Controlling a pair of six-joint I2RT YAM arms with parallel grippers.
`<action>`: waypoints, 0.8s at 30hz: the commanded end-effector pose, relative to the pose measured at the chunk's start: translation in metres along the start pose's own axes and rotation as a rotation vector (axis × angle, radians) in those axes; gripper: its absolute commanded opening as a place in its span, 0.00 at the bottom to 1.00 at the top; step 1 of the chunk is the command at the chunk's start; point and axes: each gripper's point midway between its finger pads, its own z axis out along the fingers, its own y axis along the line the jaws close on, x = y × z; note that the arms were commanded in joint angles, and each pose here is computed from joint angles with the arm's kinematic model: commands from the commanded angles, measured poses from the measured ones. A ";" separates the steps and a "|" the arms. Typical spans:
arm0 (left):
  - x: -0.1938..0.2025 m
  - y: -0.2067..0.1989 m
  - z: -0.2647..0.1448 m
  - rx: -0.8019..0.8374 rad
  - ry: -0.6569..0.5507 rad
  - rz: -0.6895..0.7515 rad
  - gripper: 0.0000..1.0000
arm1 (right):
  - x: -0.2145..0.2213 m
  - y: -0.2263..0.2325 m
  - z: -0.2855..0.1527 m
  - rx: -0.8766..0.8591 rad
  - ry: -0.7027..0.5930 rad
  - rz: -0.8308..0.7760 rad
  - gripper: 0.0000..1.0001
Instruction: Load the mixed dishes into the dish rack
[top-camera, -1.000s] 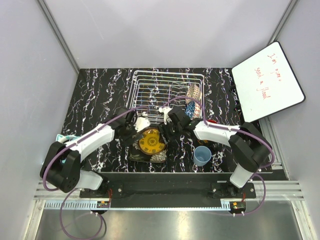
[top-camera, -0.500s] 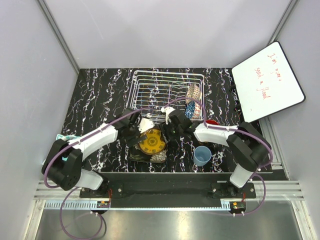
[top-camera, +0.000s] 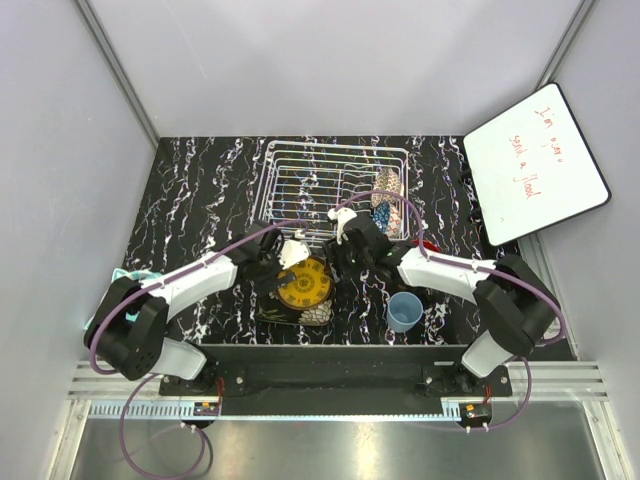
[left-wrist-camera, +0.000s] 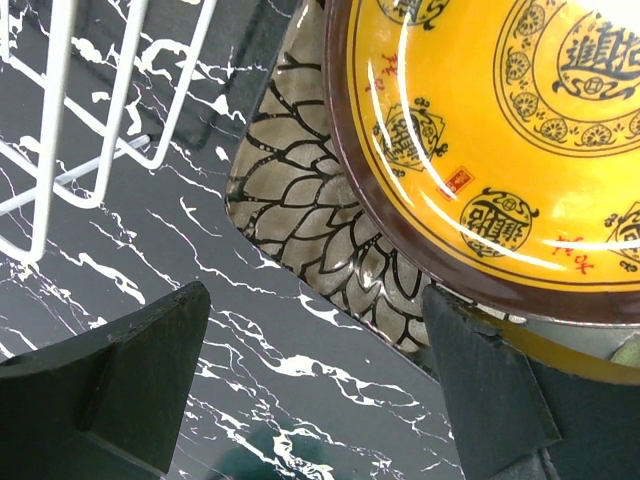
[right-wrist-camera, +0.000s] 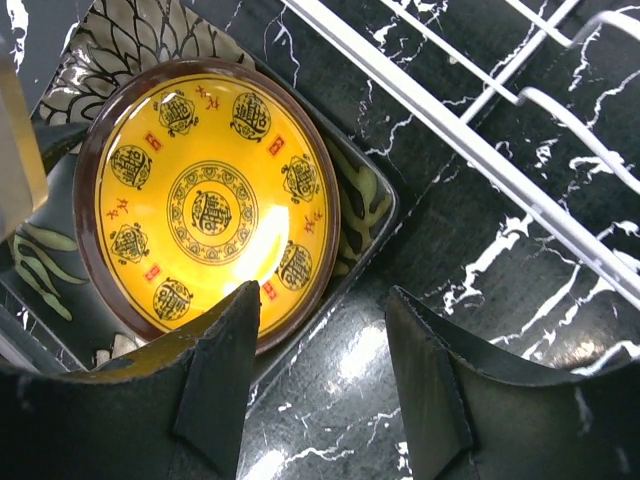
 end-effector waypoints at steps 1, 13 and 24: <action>0.013 -0.001 0.005 -0.001 0.053 0.006 0.92 | -0.012 0.010 0.008 -0.041 -0.007 -0.012 0.61; 0.011 0.000 0.007 0.004 0.057 0.006 0.92 | -0.006 0.018 0.020 -0.049 0.022 -0.039 0.60; 0.008 -0.003 0.009 0.023 0.049 -0.009 0.92 | -0.014 0.021 0.012 -0.017 0.008 -0.083 0.60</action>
